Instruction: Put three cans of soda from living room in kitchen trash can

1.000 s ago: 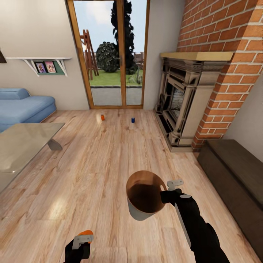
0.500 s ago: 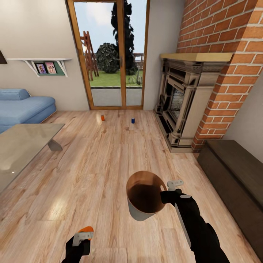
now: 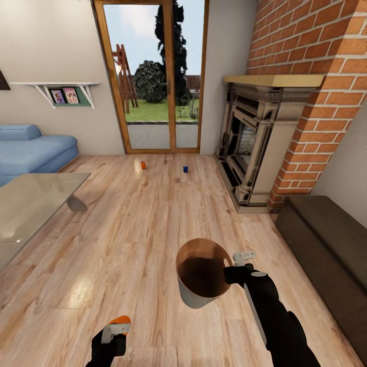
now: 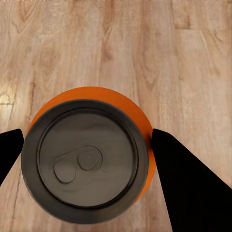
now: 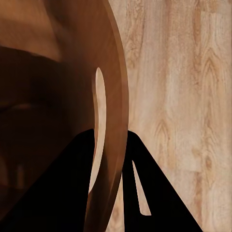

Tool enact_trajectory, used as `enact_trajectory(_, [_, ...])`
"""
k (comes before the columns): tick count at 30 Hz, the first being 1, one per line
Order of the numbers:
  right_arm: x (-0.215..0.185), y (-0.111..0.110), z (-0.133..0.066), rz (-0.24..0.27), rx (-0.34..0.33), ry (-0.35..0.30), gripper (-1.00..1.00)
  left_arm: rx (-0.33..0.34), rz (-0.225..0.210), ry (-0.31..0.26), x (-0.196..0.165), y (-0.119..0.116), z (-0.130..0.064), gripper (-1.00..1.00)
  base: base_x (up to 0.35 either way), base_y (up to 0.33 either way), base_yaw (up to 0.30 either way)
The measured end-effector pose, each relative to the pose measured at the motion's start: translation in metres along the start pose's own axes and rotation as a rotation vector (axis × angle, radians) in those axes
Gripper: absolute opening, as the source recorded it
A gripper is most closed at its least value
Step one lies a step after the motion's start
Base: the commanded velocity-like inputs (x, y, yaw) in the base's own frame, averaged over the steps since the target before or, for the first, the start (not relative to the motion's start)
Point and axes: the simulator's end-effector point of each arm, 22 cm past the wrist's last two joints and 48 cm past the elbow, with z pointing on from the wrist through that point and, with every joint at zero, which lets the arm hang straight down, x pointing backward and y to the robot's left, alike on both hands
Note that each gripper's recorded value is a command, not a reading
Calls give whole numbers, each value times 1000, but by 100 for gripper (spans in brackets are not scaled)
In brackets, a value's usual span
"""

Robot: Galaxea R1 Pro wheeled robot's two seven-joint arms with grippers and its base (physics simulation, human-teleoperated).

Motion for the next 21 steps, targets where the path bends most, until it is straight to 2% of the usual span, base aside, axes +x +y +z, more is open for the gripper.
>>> enact_trajectory(11, [-5, -1, -4, -1, 2, -11, -100, 1, -1, -11, -5, 0, -1, -100, 0, 0, -34])
enact_trajectory(21, [-16, -2, -16, -2, 3, -12, -100, 2, -1, -7, -16, 0, -13, -100, 0, 0, -1])
